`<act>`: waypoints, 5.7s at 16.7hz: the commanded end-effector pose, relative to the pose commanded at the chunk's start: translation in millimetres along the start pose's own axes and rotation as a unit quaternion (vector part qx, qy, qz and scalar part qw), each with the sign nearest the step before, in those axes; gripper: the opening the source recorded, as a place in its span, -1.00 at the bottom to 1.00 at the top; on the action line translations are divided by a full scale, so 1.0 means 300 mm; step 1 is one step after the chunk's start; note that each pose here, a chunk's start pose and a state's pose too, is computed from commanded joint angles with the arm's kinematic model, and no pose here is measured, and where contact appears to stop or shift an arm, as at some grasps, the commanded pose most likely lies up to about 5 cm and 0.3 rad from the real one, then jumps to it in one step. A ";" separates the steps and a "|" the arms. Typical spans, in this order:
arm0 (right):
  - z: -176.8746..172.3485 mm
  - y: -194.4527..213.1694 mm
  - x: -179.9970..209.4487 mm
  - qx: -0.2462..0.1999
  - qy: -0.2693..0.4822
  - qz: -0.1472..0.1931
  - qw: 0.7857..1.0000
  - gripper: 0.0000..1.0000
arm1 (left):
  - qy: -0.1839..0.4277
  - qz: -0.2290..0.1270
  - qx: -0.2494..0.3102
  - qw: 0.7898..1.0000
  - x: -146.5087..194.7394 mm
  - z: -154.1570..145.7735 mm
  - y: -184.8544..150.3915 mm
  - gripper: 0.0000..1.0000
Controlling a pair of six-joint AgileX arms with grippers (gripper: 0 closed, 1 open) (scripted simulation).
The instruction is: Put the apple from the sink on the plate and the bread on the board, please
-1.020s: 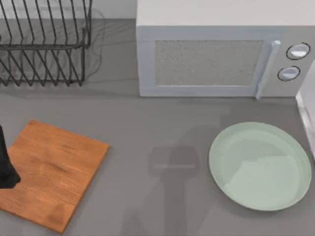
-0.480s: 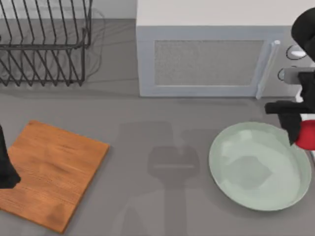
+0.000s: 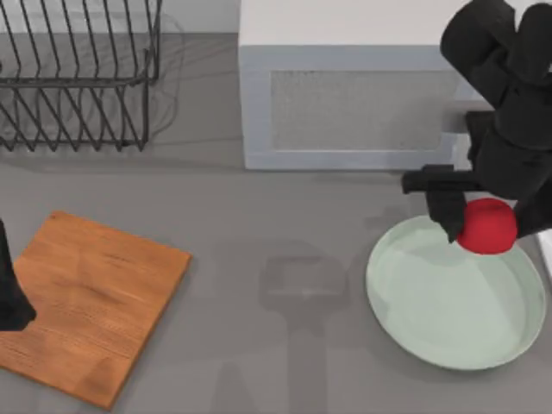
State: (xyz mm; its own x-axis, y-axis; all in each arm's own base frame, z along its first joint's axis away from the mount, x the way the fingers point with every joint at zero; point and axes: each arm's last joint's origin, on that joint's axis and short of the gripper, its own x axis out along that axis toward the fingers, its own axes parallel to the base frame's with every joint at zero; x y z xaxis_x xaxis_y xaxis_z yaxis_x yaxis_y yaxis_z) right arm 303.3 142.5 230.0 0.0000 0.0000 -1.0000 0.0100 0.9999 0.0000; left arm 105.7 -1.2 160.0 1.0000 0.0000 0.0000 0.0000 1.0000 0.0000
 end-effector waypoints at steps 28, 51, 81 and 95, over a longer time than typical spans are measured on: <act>-0.003 -0.006 -0.004 0.001 -0.004 0.002 1.000 1.00 | 0.000 0.000 0.000 1.000 0.000 0.000 0.000 1.00; -0.652 -0.478 0.200 -0.003 -0.685 0.017 0.728 1.00 | 0.000 0.000 0.000 1.000 0.000 0.000 0.000 1.00; -0.654 -0.485 0.233 -0.004 -0.707 0.004 0.707 1.00 | 0.659 -0.098 0.135 0.734 0.537 0.103 0.270 1.00; -0.654 -0.485 0.233 -0.004 -0.707 0.004 0.707 1.00 | 0.696 -0.126 0.127 0.696 0.594 -0.036 0.313 1.00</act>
State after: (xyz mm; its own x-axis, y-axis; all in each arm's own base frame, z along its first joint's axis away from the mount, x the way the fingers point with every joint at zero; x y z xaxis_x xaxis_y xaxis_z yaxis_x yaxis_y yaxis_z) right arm 105.7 -1.2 160.0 1.0000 0.0000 0.0000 0.0000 1.0000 0.0000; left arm 283.9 92.7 149.3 0.0008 0.0015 -1.0000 0.3515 0.9362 0.0017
